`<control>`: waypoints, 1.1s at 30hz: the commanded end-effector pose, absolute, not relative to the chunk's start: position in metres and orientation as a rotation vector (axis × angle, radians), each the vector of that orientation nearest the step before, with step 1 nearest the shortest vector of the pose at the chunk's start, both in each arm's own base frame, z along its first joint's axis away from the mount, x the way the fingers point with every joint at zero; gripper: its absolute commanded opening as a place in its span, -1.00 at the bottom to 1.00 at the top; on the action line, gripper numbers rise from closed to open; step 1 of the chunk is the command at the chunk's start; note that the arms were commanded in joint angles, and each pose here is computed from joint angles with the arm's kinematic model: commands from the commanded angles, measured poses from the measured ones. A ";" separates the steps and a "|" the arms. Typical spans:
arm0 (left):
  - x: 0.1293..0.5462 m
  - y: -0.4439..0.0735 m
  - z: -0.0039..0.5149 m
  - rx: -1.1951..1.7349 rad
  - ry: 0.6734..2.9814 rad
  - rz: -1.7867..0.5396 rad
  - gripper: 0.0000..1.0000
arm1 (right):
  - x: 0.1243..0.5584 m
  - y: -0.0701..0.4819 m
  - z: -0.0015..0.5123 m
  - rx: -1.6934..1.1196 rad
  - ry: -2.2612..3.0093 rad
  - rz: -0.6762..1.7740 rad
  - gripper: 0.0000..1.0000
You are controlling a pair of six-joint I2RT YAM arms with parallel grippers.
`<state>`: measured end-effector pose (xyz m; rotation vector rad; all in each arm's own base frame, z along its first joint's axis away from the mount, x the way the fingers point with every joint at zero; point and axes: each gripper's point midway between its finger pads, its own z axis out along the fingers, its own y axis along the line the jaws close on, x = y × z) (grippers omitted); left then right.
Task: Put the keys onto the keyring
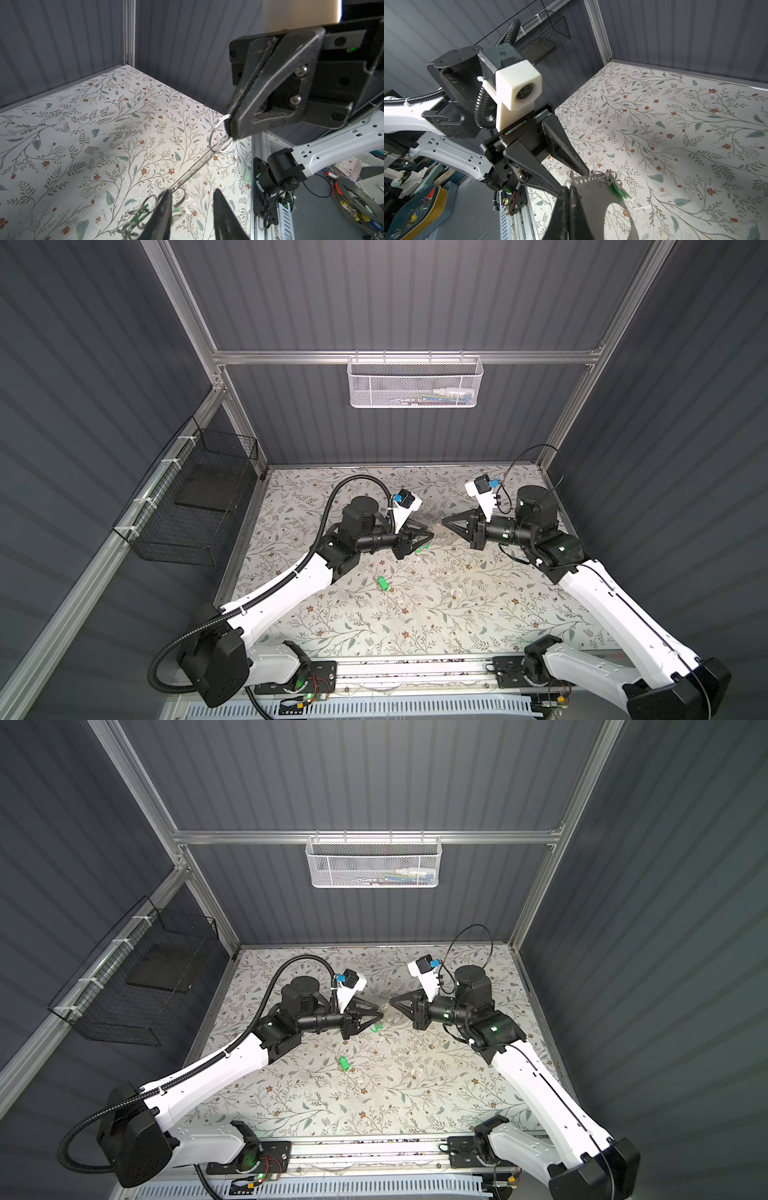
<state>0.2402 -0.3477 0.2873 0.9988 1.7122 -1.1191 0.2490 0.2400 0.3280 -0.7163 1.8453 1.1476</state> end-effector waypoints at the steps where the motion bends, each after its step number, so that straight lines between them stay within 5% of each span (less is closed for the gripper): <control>1: 0.238 -0.355 0.296 1.052 1.659 -1.128 -0.38 | 0.241 0.246 0.341 -0.761 1.808 1.210 -1.00; 14: 0.240 -0.347 0.306 1.054 1.592 -1.023 -0.08 | 0.241 0.245 0.336 -0.754 1.840 1.206 -1.00; 33: 0.228 -0.358 0.300 1.133 1.582 -1.105 -0.99 | 0.241 0.245 0.335 -0.750 1.871 1.230 -1.00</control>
